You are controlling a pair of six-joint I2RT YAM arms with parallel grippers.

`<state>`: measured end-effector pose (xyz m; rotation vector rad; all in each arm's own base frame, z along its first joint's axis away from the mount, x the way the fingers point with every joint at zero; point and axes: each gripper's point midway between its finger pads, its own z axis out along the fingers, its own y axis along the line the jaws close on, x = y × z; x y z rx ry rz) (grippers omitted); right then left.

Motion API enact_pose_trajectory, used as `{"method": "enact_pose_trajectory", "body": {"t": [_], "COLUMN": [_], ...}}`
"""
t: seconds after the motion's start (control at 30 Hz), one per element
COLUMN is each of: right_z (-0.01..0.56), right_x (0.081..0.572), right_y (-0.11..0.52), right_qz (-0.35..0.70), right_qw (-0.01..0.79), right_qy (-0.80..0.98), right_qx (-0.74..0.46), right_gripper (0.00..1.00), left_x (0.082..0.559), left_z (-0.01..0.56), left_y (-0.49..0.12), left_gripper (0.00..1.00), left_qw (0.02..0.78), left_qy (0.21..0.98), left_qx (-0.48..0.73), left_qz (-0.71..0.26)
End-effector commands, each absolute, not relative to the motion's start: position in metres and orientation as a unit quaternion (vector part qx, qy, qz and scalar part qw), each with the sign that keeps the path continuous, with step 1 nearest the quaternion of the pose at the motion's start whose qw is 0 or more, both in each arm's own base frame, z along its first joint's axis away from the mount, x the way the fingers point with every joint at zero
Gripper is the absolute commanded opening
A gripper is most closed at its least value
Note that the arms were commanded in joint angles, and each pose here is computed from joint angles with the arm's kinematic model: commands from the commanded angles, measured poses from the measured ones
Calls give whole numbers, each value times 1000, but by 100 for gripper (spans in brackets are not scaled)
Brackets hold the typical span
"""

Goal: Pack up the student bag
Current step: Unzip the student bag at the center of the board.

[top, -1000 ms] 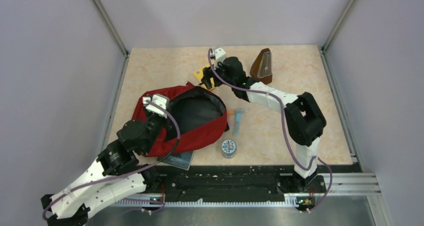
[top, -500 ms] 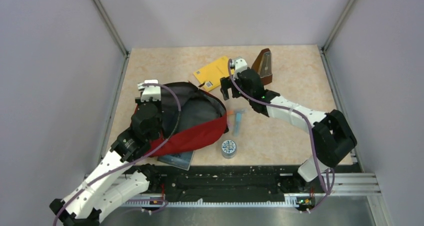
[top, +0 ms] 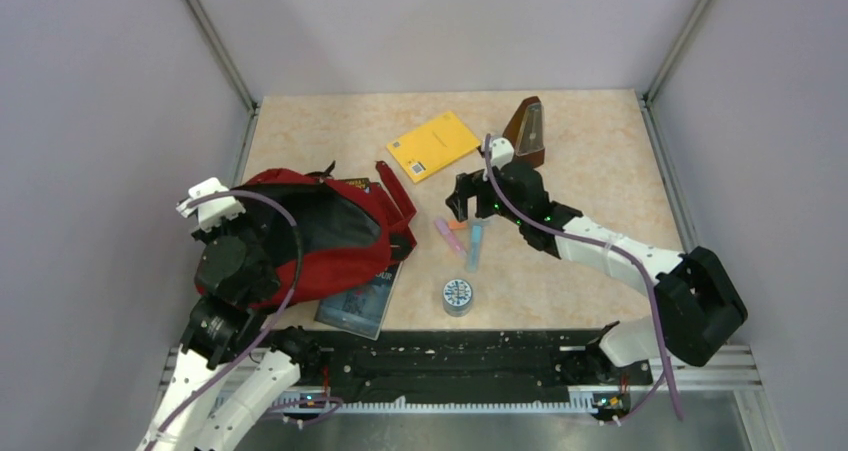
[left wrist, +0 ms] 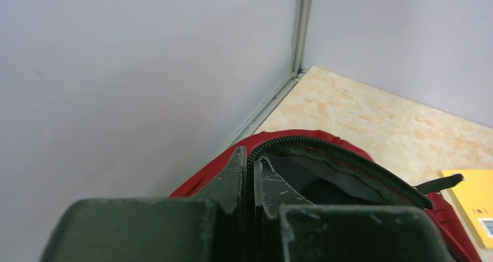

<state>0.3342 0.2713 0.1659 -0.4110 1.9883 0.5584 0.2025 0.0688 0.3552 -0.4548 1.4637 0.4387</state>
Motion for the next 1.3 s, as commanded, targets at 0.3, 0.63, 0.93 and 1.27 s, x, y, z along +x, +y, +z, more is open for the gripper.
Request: {"method": "enact_pose_trajectory", "body": {"t": [0.3, 0.63, 0.93, 1.27], "right_z": [192, 164, 112, 88], "right_x": [268, 175, 166, 291], "right_y": [329, 419, 470, 458], "right_qz": [433, 505, 499, 280], "right_qw": [473, 415, 410, 503], "right_qy": [739, 664, 669, 761], "right_qx": [-205, -363, -367, -298], "right_gripper": [84, 74, 65, 65], "left_x": [194, 228, 236, 231], "left_z": [363, 335, 329, 333], "left_y": [84, 55, 44, 43], "left_gripper": [0, 0, 0, 0], "left_qw": [712, 698, 697, 712], "left_qy": [617, 662, 673, 662], "left_qx": [-254, -200, -184, -189], "left_qz": [217, 187, 166, 139]}}
